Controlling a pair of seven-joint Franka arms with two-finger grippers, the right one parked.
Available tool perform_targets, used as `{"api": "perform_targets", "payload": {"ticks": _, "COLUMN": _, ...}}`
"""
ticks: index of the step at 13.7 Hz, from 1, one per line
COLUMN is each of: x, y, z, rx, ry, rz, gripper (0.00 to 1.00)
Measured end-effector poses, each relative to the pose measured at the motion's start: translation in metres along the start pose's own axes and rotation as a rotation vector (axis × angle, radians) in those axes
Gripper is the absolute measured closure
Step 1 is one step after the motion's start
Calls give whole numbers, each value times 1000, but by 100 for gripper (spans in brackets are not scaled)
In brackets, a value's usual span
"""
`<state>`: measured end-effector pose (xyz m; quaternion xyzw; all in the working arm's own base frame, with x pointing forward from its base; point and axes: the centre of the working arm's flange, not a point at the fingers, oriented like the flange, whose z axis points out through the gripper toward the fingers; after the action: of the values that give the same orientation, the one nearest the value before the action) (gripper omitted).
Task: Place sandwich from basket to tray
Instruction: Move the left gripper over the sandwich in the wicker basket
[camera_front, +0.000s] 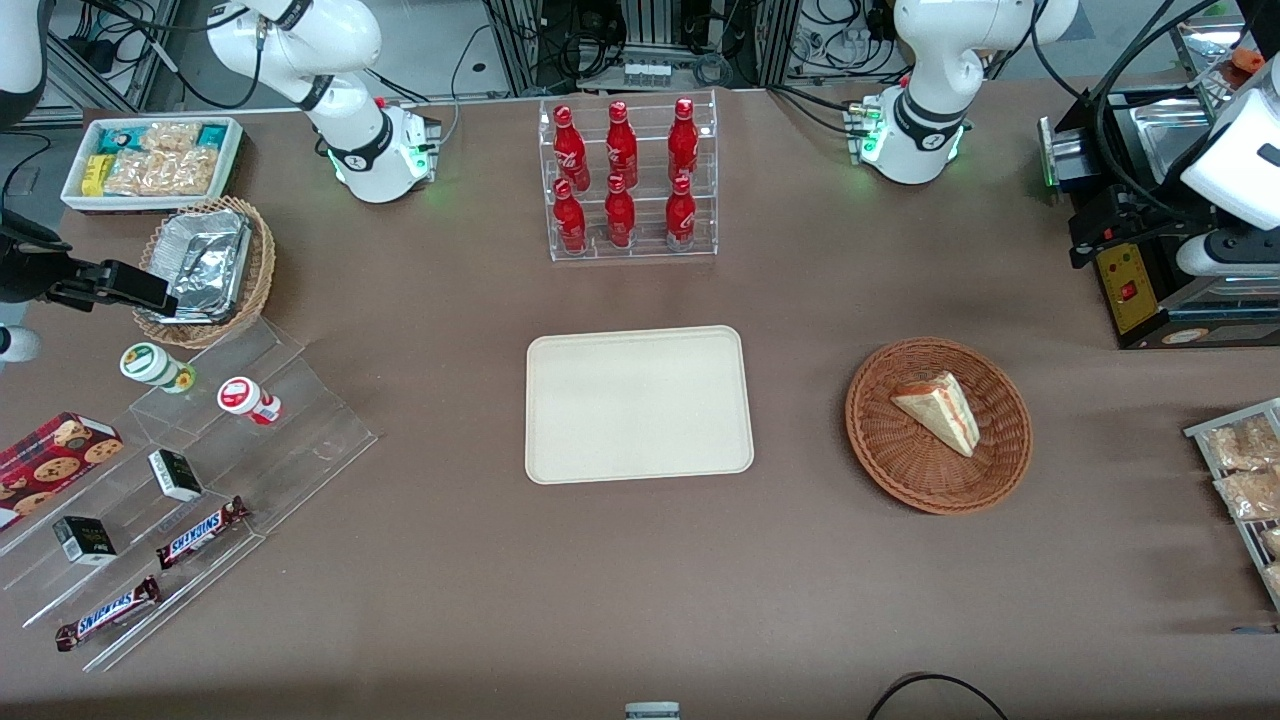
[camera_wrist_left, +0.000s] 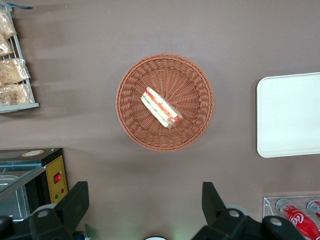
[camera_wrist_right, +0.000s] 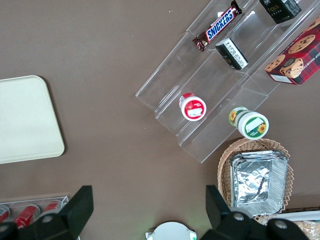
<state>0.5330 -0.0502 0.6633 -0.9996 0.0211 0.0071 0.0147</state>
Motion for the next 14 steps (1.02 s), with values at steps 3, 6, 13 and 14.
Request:
{"api": "perform_targets", "payload": {"ticks": 3, "x": 0, "y": 0, "z": 6, "rx": 1, "ry": -16, "rz": 0, "gripper": 0}}
{"api": "perform_targets", "payload": {"ticks": 6, "x": 8, "y": 0, "z": 33, "rx": 2, "ry": -42, "rz": -1, "gripper": 0}}
{"api": "perform_targets", "payload": {"ticks": 13, "x": 29, "y": -5, "z": 205, "rx": -10, "ry": 42, "rz": -173, "gripper": 0}}
{"api": "perform_targets", "payload": {"ticks": 14, "x": 26, "y": -4, "z": 227, "rx": -15, "ry": 59, "rz": -230, "gripper": 0}}
